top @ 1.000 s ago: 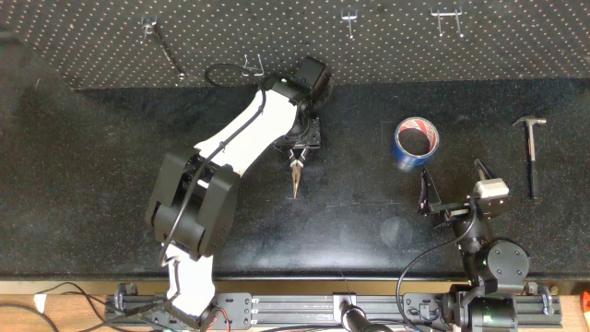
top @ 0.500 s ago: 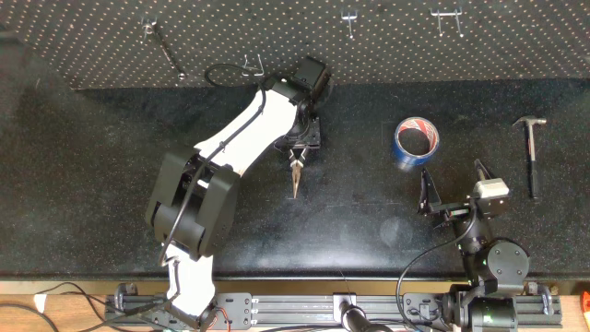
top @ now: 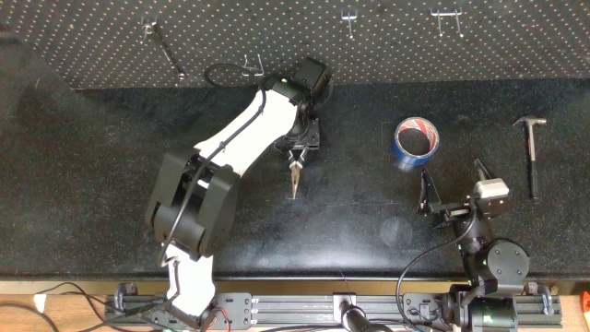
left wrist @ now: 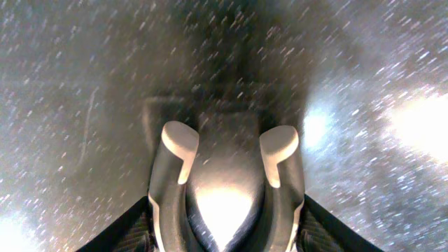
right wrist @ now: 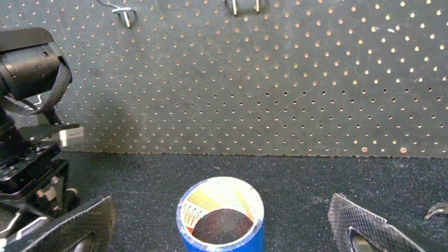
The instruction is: Place Tools Onto Pegboard
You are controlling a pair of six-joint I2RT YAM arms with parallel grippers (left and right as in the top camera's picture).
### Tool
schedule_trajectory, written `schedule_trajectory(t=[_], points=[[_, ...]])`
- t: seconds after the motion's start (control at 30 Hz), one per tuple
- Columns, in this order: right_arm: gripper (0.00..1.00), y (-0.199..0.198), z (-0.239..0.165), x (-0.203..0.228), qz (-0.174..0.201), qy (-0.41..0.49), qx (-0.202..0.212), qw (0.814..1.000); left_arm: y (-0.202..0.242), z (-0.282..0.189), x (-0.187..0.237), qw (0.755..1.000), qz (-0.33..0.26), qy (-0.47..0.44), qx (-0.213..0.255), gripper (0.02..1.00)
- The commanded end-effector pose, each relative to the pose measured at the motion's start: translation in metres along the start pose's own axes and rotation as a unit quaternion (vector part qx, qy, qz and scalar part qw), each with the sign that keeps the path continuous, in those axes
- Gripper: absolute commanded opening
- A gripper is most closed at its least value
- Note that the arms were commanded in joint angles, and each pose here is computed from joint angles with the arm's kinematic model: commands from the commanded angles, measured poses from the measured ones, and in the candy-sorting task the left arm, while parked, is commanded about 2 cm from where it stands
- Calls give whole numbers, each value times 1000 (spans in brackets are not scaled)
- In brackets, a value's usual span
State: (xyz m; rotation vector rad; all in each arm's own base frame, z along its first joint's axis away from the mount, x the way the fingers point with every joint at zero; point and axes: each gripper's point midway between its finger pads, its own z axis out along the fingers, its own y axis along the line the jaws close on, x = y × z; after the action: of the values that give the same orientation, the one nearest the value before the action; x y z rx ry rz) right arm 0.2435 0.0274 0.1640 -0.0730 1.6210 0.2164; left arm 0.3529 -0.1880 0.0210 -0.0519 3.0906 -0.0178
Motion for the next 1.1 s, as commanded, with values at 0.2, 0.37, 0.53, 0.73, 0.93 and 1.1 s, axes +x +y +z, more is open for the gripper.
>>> schedule_trajectory(t=[0.2, 0.37, 0.53, 0.73, 0.93, 1.1], points=[[1000, 2, 0, 2, -6, 1, -5, 1000, 50, -195, 0, 967, -38, -249, 23, 27], [1000, 2, 0, 2, -6, 1, -5, 1000, 84, -220, -68, 875, -55, -479, 40, 27], [1000, 2, 0, 2, -6, 1, -5, 1000, 88, -228, -89, 805, -26, -592, 41, 29], [1000, 2, 0, 2, -6, 1, -5, 1000, 86, -242, -112, 765, -22, -642, 38, 27], [1000, 2, 0, 2, -6, 1, -5, 1000, 89, -244, -126, 744, -36, -666, 39, 29], [1000, 2, 0, 2, -6, 1, -5, 1000, 87, -230, -137, 740, -39, -671, 39, 29]])
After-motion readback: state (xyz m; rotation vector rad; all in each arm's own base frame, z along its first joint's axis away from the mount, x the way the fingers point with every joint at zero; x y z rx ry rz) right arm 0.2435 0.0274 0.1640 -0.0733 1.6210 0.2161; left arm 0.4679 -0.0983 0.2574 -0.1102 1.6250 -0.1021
